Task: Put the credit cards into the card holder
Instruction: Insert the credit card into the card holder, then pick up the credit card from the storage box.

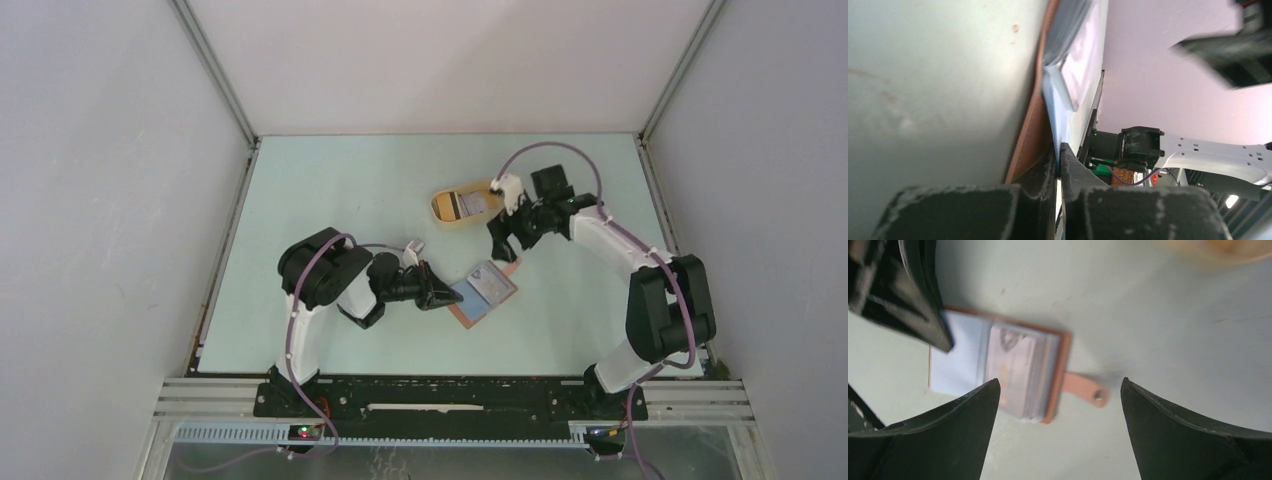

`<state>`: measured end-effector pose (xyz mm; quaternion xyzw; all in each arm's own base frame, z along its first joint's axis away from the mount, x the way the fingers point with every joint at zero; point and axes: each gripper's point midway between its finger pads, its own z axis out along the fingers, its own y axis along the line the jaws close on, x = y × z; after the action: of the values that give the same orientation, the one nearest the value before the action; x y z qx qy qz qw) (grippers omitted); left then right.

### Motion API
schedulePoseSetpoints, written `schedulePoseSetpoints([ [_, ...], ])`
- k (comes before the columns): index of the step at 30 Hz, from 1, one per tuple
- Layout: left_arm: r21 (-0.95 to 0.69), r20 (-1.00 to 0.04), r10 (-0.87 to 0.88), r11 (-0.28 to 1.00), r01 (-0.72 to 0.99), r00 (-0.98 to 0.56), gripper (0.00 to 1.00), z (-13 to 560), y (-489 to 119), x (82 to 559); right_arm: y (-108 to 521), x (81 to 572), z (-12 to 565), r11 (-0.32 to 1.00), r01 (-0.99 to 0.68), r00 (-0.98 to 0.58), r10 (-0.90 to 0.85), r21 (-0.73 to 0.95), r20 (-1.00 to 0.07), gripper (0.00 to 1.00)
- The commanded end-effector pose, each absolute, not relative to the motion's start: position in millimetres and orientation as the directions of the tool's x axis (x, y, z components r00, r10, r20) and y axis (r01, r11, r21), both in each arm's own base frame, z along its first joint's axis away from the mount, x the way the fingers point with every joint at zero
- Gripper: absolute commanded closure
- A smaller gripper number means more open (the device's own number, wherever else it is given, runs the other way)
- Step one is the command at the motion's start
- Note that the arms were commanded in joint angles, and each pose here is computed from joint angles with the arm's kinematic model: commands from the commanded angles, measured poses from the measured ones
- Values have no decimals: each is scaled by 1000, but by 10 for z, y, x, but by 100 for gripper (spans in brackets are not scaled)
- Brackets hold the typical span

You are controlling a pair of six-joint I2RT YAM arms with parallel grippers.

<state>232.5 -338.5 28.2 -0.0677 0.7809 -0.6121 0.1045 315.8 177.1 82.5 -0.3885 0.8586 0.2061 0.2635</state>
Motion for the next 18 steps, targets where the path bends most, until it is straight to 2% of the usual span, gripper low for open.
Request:
schedulePoseSetpoints([
  [1, -957, -124, -200, 282, 64, -972, 89, 323, -3377, 2332, 1707, 3677, 1687, 617, -785, -426, -465, 61, -776, 0],
  [3, -945, -137, -196, 321, 68, -971, 84, 296, -3344, 2329, 1654, 3925, 1856, 643, -765, -407, -448, 29, -796, 0],
  [4, -936, -145, -196, 345, 70, -970, 82, 278, -3321, 2335, 1644, 4055, 1857, 671, -740, -434, -428, 43, -793, 0],
  [5, -926, -159, -197, 369, 77, -968, 78, 273, -3302, 2343, 1674, 4083, 1834, 646, -759, -460, -443, 81, -770, 0],
  [7, -899, -193, -191, 426, 96, -962, 73, 259, -3246, 2367, 1823, 4104, 1864, 558, -803, -512, -464, 210, -723, 11],
  [9, -862, -227, -186, 496, 108, -956, 67, 239, -3162, 2387, 2003, 4173, 1911, 500, -801, -558, -422, 329, -715, 1],
  [10, -845, -244, -183, 523, 116, -952, 64, 246, -3121, 2396, 2084, 4227, 1929, 486, -793, -574, -390, 368, -720, 0],
  [12, -804, -285, -177, 579, 134, -942, 58, 266, -3031, 2434, 2224, 4354, 1953, 472, -754, -627, -309, 457, -715, 0],
  [15, -734, -340, -148, 659, 164, -929, 53, 288, -2881, 2460, 2376, 4469, 1905, 449, -675, -721, -236, 585, -651, 4],
  [18, -679, -395, -141, 711, 185, -908, 51, 368, -2751, 2516, 2469, 4576, 1789, 466, -629, -760, -204, 622, -617, 8],
])
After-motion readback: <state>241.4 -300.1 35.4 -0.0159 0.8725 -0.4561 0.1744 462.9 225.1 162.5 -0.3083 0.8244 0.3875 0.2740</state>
